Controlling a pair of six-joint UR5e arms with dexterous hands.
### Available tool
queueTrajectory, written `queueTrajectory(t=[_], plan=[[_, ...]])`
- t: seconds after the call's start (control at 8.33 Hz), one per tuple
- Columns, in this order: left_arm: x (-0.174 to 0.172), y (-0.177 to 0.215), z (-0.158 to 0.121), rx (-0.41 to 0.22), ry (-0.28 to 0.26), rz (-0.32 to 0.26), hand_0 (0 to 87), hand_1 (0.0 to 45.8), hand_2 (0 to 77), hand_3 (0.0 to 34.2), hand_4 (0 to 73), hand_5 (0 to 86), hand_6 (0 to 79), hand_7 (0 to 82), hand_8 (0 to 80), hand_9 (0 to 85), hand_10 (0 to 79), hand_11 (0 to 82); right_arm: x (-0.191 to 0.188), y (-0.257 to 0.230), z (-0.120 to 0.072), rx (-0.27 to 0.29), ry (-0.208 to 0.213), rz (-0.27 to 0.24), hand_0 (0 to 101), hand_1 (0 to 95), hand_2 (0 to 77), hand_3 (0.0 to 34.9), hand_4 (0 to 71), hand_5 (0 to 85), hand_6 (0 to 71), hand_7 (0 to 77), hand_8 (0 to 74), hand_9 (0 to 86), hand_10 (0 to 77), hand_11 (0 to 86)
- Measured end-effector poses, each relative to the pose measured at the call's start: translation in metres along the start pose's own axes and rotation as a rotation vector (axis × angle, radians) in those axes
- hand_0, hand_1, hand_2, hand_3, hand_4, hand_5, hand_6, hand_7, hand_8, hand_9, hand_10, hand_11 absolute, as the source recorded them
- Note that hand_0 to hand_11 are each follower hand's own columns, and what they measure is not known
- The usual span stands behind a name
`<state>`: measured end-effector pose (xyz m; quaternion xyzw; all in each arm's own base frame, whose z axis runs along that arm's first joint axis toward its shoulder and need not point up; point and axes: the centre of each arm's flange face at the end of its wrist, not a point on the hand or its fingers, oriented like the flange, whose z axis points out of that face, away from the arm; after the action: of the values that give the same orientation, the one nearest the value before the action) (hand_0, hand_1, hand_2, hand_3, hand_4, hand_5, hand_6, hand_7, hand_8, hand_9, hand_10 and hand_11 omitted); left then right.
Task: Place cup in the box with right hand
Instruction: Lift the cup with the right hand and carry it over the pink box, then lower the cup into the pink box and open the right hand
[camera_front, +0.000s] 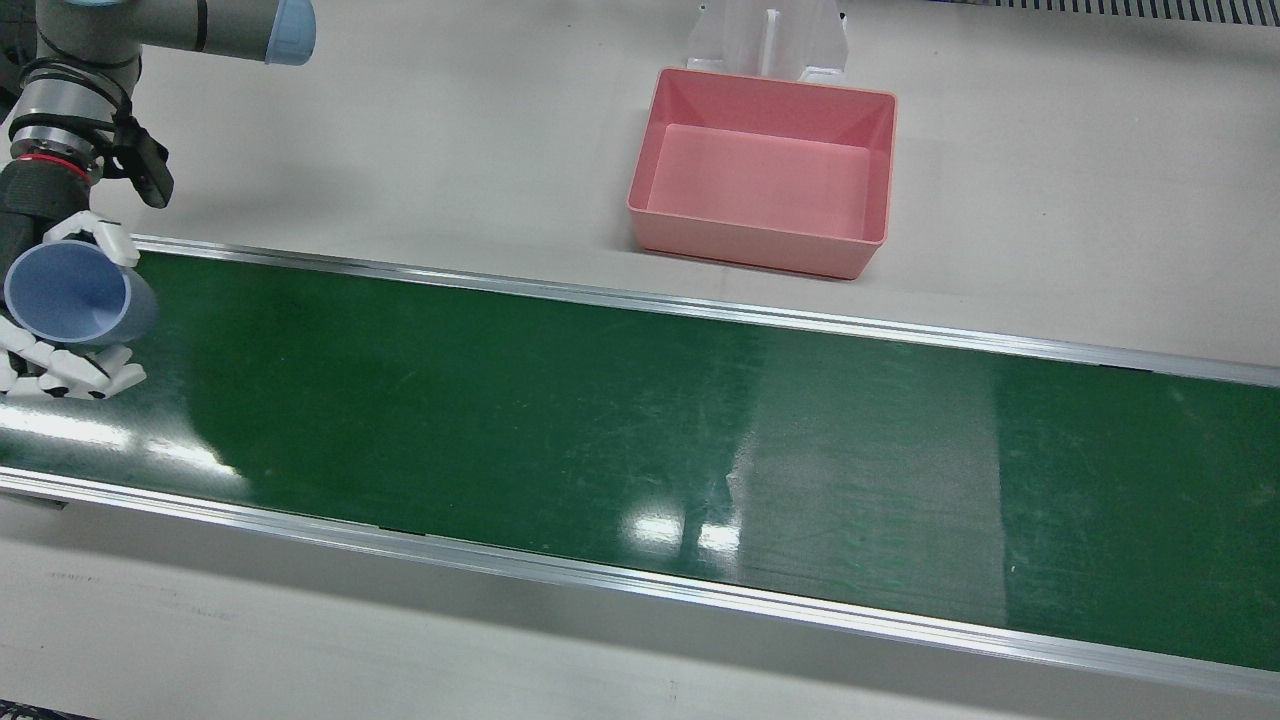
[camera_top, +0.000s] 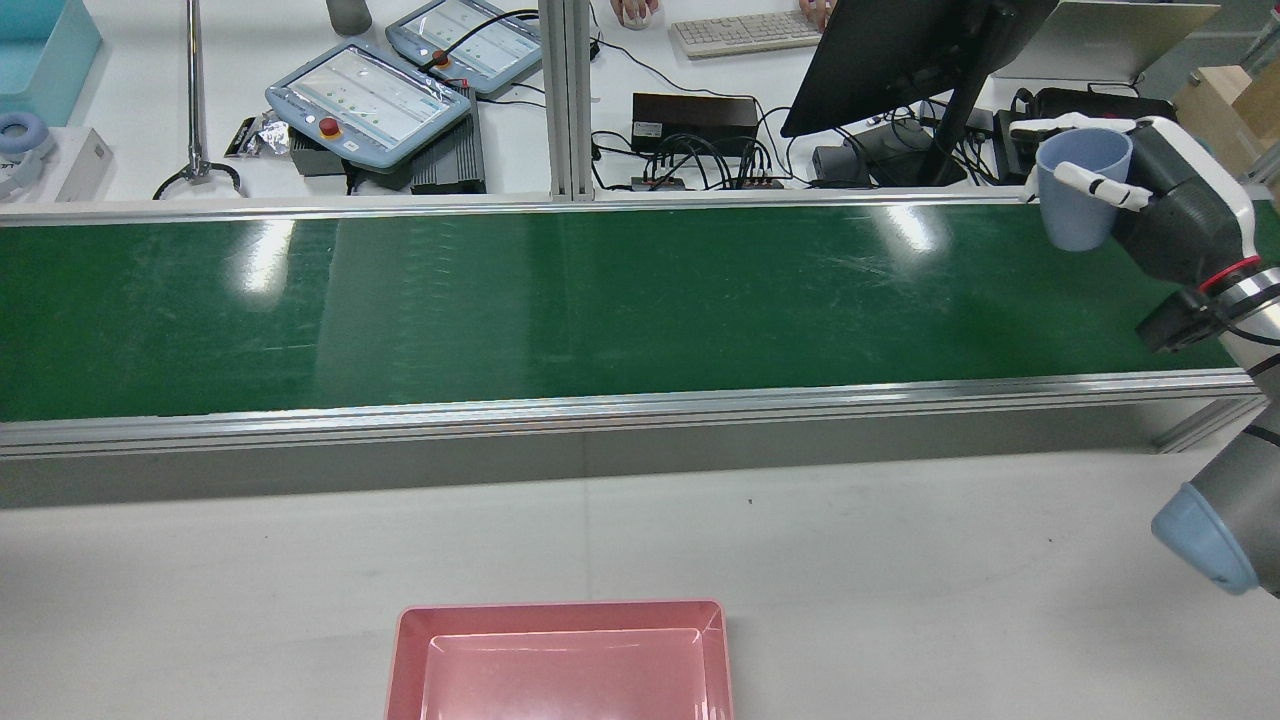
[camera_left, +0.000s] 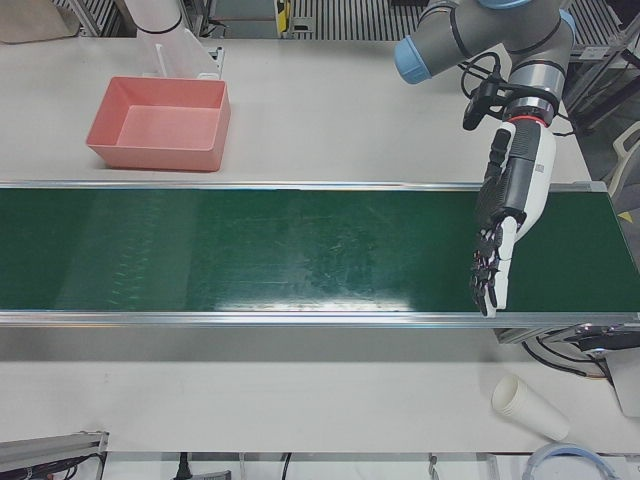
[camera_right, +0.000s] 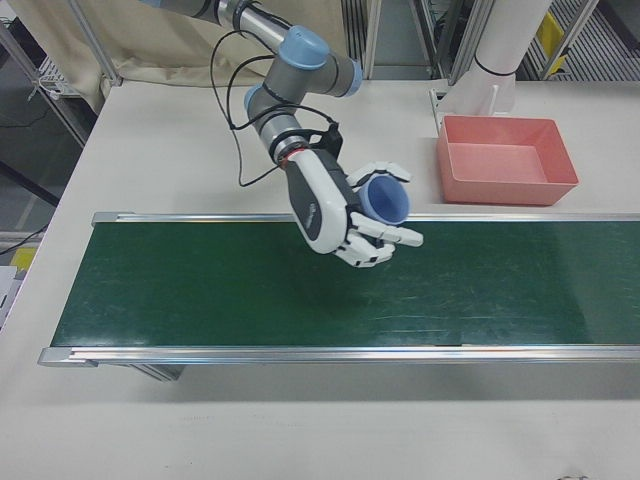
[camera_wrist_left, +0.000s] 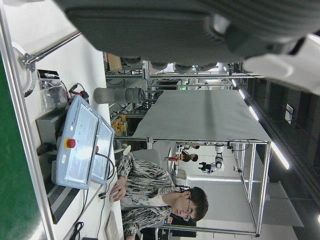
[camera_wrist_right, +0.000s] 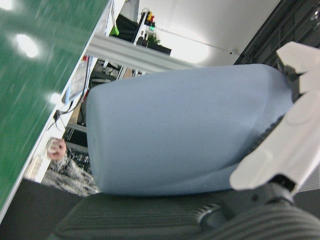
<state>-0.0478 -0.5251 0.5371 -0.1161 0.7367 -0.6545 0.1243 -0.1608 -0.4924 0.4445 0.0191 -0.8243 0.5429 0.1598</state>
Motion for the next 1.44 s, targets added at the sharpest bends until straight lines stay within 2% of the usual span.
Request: queueTrajectory(t=[0.24,0.6,0.84,0.96,1.08,1.2,1.32,1.44], plan=[[0.000,0.000,0.000,0.000,0.000,-0.001,0.0,0.5,0.5,0.0,1.1,0.0,0.0,0.5,0.0,0.0,0.0,0.0,0.056,0.086,-0.001,-0.093,0.065,0.060,43,5.4,36.5,0.0,24.5,8.7,27.3,69.8,46.4,61.1,34.4,48.0],[0.000,0.000,0.000,0.000,0.000,0.000,0.0,0.5,0.5,0.0,1.1,0.5,0.0,0.5,0.0,0.0,0.0,0.0,0.173,0.215,-0.036,-0.195,0.148,0.144,45,5.4,36.5,0.0,25.6,8.7,27.3,70.4,45.8,61.6,33.3,46.9],[0.000,0.000,0.000,0.000,0.000,0.000,0.0,0.5,0.5,0.0,1.1,0.5,0.0,0.5,0.0,0.0,0.0,0.0,0.229,0.281,-0.066,-0.232,0.190,0.157,45,4.9,37.1,0.0,25.6,8.2,27.3,69.8,45.8,61.6,30.5,44.7],[0.000,0.000,0.000,0.000,0.000,0.000,0.0,0.5,0.5,0.0,1.1,0.5,0.5,0.5,0.0,0.0,0.0,0.0,0.247,0.304,-0.079,-0.251,0.211,0.158,44,5.4,35.5,0.0,25.6,8.2,26.2,69.8,44.2,62.7,30.5,42.5],[0.000,0.000,0.000,-0.001,0.000,0.000,0.1,0.5,0.5,0.0,1.1,0.5,0.0,0.5,0.0,0.0,0.0,0.0,0.257,0.318,-0.088,-0.264,0.228,0.158,45,5.4,35.5,0.0,25.6,8.2,25.1,69.8,42.0,63.8,27.3,39.3],[0.000,0.000,0.000,-0.001,0.000,0.000,0.0,0.5,0.5,0.0,1.1,0.5,0.0,0.5,0.0,0.0,0.0,0.0,0.262,0.325,-0.092,-0.274,0.238,0.159,45,5.4,35.5,0.0,25.6,8.2,13.6,62.2,37.1,62.7,15.8,27.3],[0.000,0.000,0.000,0.000,0.000,0.000,0.0,0.5,0.5,0.0,1.1,0.0,0.0,0.5,0.0,0.0,0.0,0.0,0.264,0.329,-0.094,-0.281,0.244,0.159,43,5.4,35.5,0.0,26.2,7.6,1.1,49.6,27.3,56.7,1.1,13.6],[0.000,0.000,0.000,0.000,-0.001,0.000,0.0,0.5,0.5,0.0,1.1,0.5,0.0,0.5,0.0,0.0,0.0,0.0,0.265,0.330,-0.095,-0.284,0.248,0.160,39,5.4,35.5,0.0,20.7,1.1,1.1,32.2,10.4,44.7,0.0,1.1]])
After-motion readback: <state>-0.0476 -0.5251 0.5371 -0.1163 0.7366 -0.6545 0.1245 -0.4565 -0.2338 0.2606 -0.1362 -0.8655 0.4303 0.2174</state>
